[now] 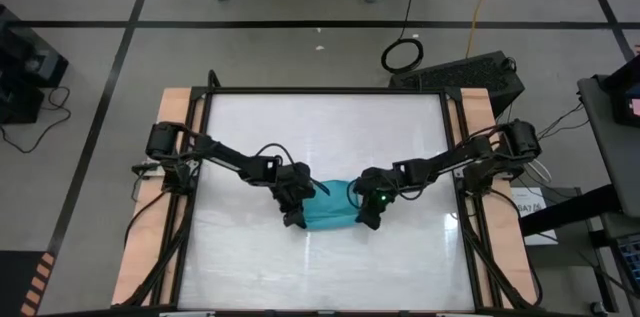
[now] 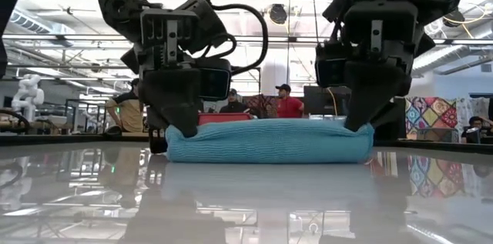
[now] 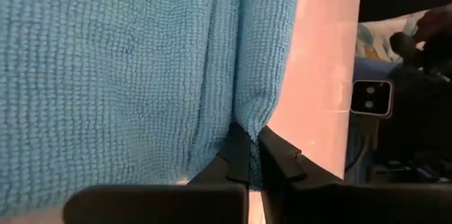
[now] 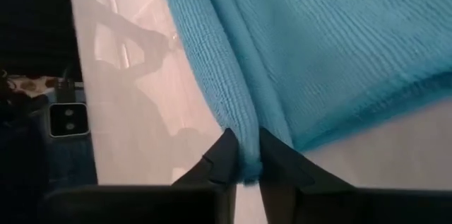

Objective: Roll towel
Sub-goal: Roll the light blue towel

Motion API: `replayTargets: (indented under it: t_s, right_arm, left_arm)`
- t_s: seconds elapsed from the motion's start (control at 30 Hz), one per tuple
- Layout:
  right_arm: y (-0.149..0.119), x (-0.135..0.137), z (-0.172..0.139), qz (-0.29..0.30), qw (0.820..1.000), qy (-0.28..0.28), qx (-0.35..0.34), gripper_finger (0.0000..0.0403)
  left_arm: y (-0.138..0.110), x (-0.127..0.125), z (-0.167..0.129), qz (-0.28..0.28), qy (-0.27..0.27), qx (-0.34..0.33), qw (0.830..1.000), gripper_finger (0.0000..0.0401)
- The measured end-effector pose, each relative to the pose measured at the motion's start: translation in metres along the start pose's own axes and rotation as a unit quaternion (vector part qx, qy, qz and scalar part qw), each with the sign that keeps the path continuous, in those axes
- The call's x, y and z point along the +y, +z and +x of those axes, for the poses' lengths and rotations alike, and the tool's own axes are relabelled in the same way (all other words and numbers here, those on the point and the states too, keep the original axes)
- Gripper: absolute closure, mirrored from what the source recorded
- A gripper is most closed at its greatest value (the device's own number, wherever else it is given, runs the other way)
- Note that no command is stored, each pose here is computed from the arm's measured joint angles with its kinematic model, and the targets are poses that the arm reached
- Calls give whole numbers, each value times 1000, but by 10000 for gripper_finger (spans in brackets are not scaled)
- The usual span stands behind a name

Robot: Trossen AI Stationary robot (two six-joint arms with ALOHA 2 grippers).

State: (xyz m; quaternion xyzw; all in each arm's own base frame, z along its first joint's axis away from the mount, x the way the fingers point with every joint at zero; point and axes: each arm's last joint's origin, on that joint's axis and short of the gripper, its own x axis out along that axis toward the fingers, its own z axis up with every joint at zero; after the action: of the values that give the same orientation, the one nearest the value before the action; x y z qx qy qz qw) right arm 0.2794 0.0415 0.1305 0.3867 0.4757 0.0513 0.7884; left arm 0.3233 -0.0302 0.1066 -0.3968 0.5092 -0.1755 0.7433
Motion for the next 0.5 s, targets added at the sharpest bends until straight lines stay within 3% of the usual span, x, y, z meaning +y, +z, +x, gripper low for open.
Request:
replayTargets:
  t_s: [0.2,0.37,0.5]
  right_arm:
    - [-6,-8,0,-11,999,-36,19,302]
    - [-6,-1,-3,-97,995,-25,12,238]
    - [-10,18,-9,-194,980,-20,-26,211]
  left_arm:
    - [0,4,-3,-25,-5,8,1000,388]
    - [1,5,-4,-36,-11,8,999,386]
    - [1,5,-4,-39,-12,8,999,385]
